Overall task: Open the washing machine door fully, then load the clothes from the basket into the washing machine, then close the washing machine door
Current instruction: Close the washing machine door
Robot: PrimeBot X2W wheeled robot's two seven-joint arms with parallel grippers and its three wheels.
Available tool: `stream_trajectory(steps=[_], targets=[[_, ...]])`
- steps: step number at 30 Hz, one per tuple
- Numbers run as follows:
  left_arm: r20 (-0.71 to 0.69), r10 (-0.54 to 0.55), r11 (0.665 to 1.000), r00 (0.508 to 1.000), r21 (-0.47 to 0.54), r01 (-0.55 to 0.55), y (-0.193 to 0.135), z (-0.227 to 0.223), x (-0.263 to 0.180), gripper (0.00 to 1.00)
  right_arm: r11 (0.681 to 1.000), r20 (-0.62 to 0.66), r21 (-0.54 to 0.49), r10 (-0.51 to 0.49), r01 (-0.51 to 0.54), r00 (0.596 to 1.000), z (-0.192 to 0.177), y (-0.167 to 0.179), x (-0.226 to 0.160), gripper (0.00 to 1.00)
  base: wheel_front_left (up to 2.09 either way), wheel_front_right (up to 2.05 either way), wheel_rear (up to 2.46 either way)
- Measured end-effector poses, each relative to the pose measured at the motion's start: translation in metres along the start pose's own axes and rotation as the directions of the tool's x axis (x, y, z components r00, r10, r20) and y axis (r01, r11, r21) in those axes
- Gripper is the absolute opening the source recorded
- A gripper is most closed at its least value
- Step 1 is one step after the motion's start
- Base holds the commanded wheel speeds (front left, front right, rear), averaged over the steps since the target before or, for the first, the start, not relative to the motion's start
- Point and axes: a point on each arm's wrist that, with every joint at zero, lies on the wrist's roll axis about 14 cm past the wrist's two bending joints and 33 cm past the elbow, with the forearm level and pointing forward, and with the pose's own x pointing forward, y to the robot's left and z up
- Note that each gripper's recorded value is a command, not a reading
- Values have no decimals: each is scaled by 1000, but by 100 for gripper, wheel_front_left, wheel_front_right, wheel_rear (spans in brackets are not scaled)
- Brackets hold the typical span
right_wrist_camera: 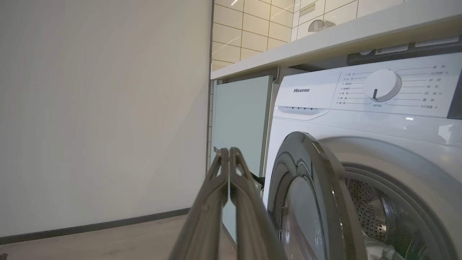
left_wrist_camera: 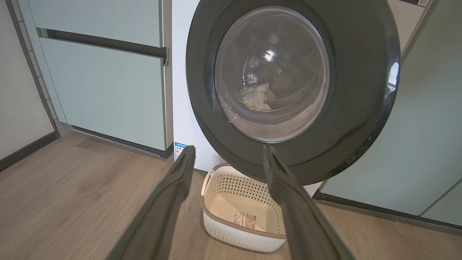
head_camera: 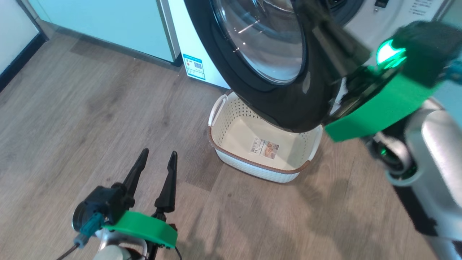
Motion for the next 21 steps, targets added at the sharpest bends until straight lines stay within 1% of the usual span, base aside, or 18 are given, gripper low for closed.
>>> stream_trajectory(steps=[3, 5, 9, 11, 12, 16, 21], targets=[[7, 6, 1000, 1000, 0, -6, 2, 2, -2, 100, 998, -53, 38, 51, -50, 997, -15, 19, 1, 0, 0, 0, 0], [8, 10, 1000, 1000, 1, -10, 3, 3, -3, 100, 995, -108, 75, 68, -60, 992, -34, 28, -4, 0, 0, 0, 0], [6, 12, 1000, 1000, 1, -12, 3, 2, -5, 100, 986, -246, 163, 84, -44, 966, -84, 43, -24, 0, 0, 0, 0], [1, 10, 1000, 1000, 1, -10, 2, 0, -5, 100, 981, -297, 190, 91, -34, 950, -104, 48, -33, 0, 0, 0, 0], [-1, 10, 1000, 1000, 1, -10, 2, -1, -5, 100, 979, -339, 205, 91, -21, 937, -118, 48, -40, 0, 0, 0, 0], [-5, 10, 1000, 1000, 4, -10, 2, -3, -3, 100, 976, -384, 216, 77, 9, 920, -136, 42, -47, 0, 0, 0, 0], [12, 4, 1000, 1000, 7, -4, 0, 0, 5, 100, 975, -450, 200, 5, 95, 893, -162, 15, -62, 0, 0, 0, 0]])
